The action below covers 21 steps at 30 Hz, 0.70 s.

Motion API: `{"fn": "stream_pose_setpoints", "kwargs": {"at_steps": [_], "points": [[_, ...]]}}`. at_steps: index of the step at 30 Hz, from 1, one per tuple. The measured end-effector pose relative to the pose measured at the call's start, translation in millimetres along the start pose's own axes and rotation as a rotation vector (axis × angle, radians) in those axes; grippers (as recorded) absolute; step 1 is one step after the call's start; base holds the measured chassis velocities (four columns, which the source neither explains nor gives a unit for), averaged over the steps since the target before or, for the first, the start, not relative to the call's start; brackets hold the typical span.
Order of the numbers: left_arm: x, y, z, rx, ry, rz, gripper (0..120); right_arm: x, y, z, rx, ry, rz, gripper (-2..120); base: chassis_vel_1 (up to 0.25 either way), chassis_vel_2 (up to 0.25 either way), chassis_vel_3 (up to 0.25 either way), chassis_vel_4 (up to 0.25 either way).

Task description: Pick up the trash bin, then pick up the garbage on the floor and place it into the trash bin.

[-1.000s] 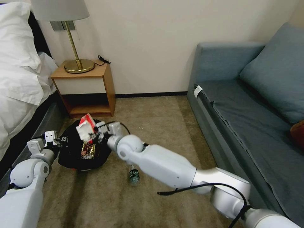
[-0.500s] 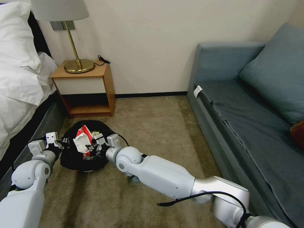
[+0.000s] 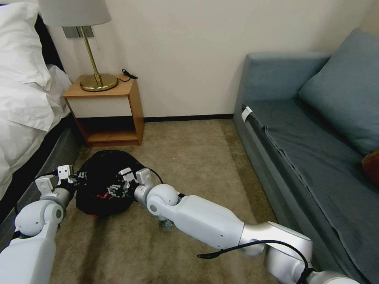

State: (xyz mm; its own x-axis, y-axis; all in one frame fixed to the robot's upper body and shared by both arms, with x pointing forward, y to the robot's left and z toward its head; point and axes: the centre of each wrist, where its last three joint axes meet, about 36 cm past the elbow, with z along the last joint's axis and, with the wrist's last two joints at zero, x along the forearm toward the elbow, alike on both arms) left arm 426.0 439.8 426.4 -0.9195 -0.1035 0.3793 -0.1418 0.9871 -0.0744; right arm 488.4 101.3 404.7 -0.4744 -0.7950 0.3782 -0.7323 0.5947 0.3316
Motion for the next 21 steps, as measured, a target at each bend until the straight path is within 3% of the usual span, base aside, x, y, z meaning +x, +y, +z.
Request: {"fn": "stream_pose_setpoints", "kwargs": {"at_steps": [2, 8, 19, 21], "points": [[0.0, 0.2, -0.4, 0.003, 0.001, 0.001, 6, -1, 0, -2, -0.003, -0.003, 0.004, 81, 0.000, 0.000, 0.000, 0.000], [-2.6, 7.7, -4.3, -0.001, 0.000, -0.017, 6, -3, -8, -23, -0.009, -0.039, 0.042, 98, 0.000, 0.000, 0.000, 0.000], [-4.2, 20.5, -2.7, -0.013, 0.003, -0.041, 6, -8, -36, -34, -0.011, -0.072, 0.142, 100, 0.000, 0.000, 0.000, 0.000], [-4.7, 25.3, -2.9, -0.016, 0.004, -0.051, 6, -14, -55, -30, -0.010, -0.039, 0.239, 100, 0.000, 0.000, 0.000, 0.000]]}}
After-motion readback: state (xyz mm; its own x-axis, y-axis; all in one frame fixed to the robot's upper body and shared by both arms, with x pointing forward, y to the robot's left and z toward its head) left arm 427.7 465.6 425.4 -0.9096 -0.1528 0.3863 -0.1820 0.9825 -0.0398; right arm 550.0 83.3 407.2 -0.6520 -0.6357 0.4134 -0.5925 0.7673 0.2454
